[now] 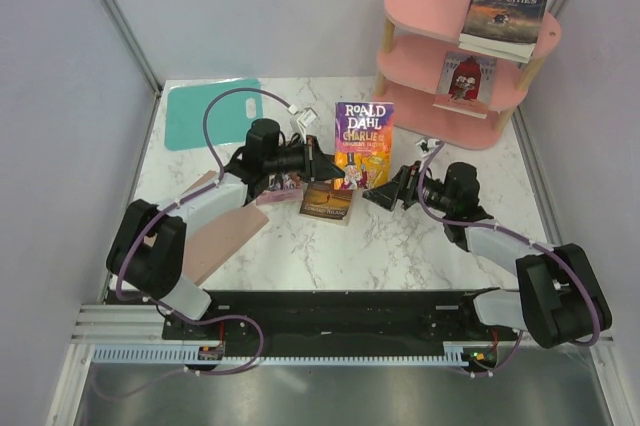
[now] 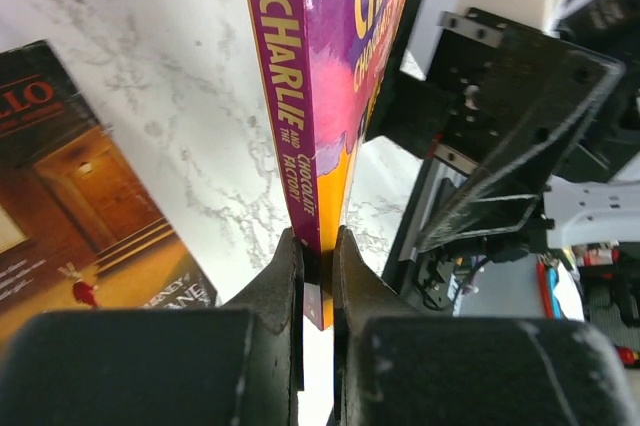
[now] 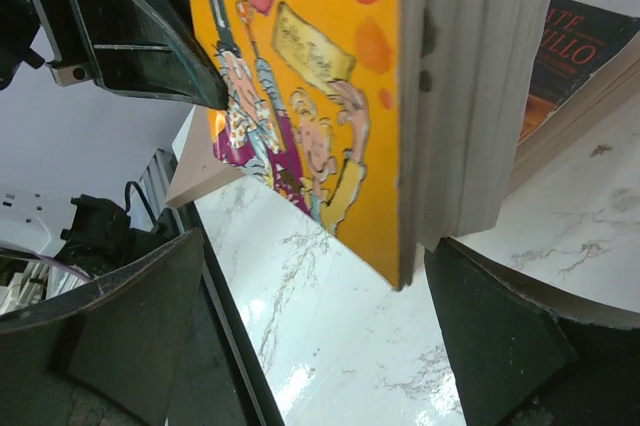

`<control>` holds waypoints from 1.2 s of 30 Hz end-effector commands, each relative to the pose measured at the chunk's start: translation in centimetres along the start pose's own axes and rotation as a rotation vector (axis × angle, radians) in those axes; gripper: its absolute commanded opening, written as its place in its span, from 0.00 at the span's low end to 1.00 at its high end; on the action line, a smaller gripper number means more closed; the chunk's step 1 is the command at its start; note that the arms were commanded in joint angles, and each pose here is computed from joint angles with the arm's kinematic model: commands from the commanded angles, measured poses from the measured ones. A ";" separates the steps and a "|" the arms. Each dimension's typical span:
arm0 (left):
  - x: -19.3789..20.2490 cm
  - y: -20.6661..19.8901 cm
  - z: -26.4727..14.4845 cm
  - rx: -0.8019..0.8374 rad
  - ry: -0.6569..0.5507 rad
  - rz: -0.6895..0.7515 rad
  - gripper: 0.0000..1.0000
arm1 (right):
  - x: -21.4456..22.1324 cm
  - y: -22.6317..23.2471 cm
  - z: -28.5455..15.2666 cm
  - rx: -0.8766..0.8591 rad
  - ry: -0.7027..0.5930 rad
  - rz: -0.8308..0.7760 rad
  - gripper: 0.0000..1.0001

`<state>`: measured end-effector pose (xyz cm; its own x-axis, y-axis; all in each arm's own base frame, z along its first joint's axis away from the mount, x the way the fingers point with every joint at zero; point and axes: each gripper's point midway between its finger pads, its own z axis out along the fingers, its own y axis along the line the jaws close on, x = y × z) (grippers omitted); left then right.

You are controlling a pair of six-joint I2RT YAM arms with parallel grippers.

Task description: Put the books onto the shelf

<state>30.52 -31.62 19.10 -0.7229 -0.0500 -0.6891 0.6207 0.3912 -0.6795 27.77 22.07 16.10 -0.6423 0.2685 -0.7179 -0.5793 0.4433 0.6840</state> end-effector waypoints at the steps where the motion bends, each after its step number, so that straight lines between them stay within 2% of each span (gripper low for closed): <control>1: -1.8 -4.7 -0.3 0.217 -0.008 0.121 0.02 | -1.0 2.3 -0.5 -0.136 -0.023 -0.093 0.98; 12: -0.3 -6.3 -1.5 0.285 0.049 0.107 0.02 | -3.2 1.8 -1.9 -0.070 -0.051 -0.137 0.98; 22: -1.8 -9.5 -3.8 0.309 0.009 0.164 0.02 | -2.9 0.4 -2.8 -0.003 -0.029 -0.149 0.98; 27: -0.5 -8.9 -3.3 0.325 0.052 0.128 0.02 | -3.4 1.5 -2.7 -0.064 -0.063 -0.130 0.98; 32: -0.2 -7.9 -2.4 0.323 0.037 0.111 0.02 | -4.0 2.9 -2.6 -0.148 -0.100 -0.120 0.98; 36: -0.4 -6.8 -1.3 0.309 0.029 0.094 0.02 | -3.7 3.3 -2.5 -0.179 -0.077 -0.061 0.97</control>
<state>26.27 -32.20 23.46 -0.6872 0.0069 -0.7265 0.7169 0.1688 -0.6765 27.36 20.07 19.54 -0.5909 0.2973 -0.7500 -0.6531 0.3694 0.6610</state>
